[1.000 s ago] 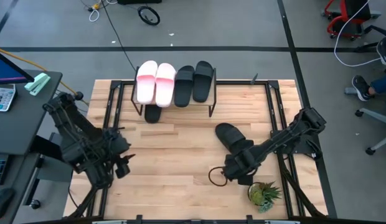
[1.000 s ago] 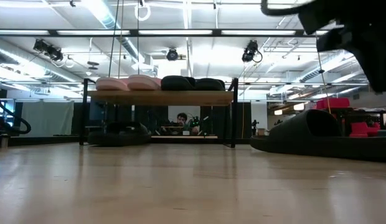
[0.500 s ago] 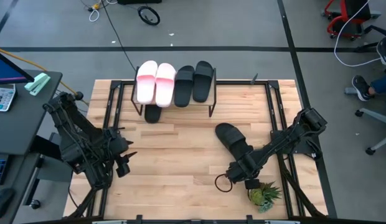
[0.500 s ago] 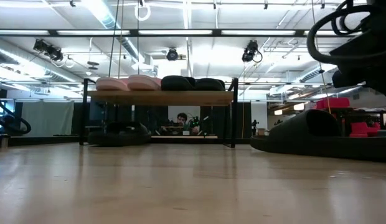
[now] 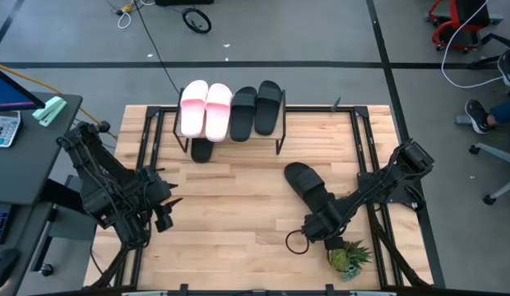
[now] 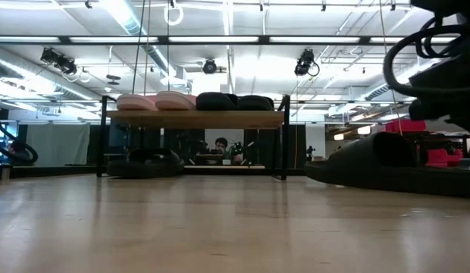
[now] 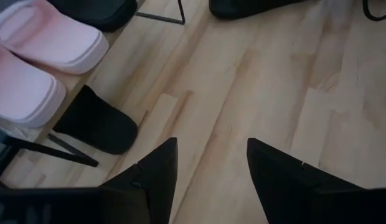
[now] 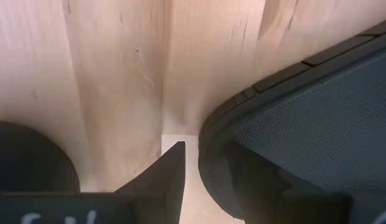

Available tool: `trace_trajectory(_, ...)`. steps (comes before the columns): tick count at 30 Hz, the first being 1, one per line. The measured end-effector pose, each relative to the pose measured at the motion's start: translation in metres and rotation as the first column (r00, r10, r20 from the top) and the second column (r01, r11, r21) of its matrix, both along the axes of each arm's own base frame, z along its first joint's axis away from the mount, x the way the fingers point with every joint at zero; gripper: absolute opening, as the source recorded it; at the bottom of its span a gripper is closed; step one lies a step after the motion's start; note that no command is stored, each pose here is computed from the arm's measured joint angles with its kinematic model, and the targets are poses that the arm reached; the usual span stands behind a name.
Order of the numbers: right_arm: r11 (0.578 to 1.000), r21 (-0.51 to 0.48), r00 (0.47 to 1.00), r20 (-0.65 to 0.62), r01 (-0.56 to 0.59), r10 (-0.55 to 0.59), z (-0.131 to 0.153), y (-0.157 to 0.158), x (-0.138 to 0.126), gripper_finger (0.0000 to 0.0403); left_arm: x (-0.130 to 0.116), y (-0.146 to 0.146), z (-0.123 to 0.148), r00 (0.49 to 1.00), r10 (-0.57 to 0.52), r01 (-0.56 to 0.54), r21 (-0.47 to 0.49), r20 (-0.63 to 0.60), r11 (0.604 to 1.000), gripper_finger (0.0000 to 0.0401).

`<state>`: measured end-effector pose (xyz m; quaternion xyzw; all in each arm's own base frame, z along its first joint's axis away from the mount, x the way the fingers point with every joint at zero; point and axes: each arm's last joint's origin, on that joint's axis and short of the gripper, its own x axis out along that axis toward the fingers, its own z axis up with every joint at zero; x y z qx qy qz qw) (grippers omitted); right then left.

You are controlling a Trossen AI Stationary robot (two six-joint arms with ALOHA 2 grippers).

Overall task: Pick and place slides into the shelf
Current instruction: Put the black slide under the shelf

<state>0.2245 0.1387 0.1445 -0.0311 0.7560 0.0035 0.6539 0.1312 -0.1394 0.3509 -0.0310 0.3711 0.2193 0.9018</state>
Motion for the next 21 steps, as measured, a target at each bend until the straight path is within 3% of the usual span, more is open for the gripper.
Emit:
trace_trajectory(5,1.0,-0.02,1.0,0.03,0.002,-0.001,-0.002,-0.002,0.003,0.0111,0.0,0.0,0.0,1.0,0.001,-0.001,0.013,0.013,1.0,0.0197)
trace_trajectory(13,0.998,-0.006,0.995,0.074,0.065,-0.064,-0.002,-0.001,0.006,0.0012,0.0,0.0,0.0,0.999,-0.031,0.031,0.043,-0.005,0.999,0.0203)
trace_trajectory(18,0.984,-0.023,0.98,0.098,0.174,-0.171,0.006,0.003,0.013,0.0007,0.0,0.0,0.0,1.0,-0.03,0.03,0.047,0.001,0.998,0.0195)
trace_trajectory(21,0.969,-0.039,0.946,0.232,0.243,-0.227,0.028,0.009,0.033,0.0005,0.0,0.0,0.0,1.0,-0.02,0.02,0.037,0.007,0.999,0.0193)
